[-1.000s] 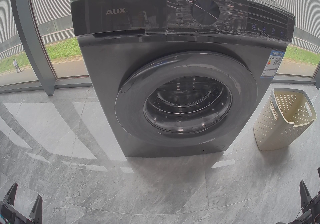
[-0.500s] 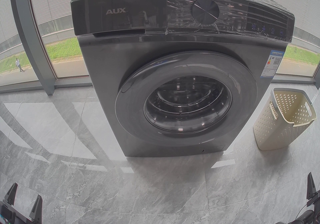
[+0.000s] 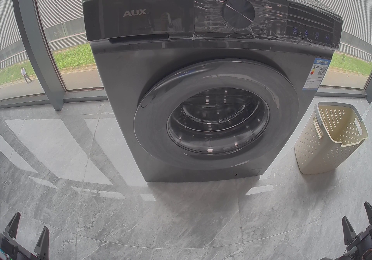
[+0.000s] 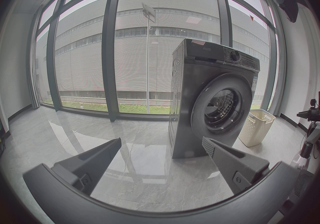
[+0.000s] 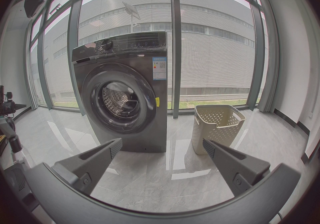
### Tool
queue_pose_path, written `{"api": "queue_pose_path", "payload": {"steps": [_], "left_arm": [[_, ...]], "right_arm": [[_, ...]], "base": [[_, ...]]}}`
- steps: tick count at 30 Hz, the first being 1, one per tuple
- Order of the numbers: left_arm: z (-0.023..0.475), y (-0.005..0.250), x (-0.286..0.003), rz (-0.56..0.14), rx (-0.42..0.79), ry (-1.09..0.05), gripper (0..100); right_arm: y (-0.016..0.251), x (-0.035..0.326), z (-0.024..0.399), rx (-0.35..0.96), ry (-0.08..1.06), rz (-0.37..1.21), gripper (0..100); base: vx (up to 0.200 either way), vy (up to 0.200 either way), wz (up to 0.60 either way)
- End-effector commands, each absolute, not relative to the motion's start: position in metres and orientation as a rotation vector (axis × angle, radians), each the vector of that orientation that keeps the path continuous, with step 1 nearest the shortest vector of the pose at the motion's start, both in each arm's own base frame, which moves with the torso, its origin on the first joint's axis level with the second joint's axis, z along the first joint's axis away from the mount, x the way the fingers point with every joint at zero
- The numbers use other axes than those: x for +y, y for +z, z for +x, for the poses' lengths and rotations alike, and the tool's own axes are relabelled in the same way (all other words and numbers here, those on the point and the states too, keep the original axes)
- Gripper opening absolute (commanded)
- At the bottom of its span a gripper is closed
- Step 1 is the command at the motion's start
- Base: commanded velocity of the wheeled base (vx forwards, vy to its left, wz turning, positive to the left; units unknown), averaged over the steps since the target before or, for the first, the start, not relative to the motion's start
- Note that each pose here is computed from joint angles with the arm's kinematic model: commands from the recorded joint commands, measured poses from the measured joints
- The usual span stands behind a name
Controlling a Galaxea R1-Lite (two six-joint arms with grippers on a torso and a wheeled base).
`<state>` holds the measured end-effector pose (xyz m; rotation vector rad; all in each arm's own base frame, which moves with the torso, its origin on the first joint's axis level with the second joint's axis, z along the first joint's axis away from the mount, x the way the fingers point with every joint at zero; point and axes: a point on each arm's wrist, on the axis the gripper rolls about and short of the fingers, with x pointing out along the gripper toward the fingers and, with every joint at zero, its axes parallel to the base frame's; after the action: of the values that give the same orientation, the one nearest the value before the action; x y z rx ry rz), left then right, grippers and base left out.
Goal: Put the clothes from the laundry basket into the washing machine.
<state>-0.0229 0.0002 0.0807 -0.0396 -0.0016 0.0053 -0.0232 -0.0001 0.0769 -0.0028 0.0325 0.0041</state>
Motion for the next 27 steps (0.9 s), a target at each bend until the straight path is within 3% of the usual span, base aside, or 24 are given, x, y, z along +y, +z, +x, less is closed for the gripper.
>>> {"api": "queue_pose_path", "payload": {"steps": [1,27], "left_arm": [[-0.0226,0.0755,0.0002,-0.04,0.003,0.005,100],[-0.0226,0.0757,0.0001,-0.021,0.002,0.002,100]], "right_arm": [[0.0767,-0.0001,-0.0225,0.038,0.002,-0.002,100],[0.0761,-0.0001,-0.0218,0.029,0.005,0.0,100]], "base": [[0.0,0.0,0.0],[0.0,0.0,0.0]]}}
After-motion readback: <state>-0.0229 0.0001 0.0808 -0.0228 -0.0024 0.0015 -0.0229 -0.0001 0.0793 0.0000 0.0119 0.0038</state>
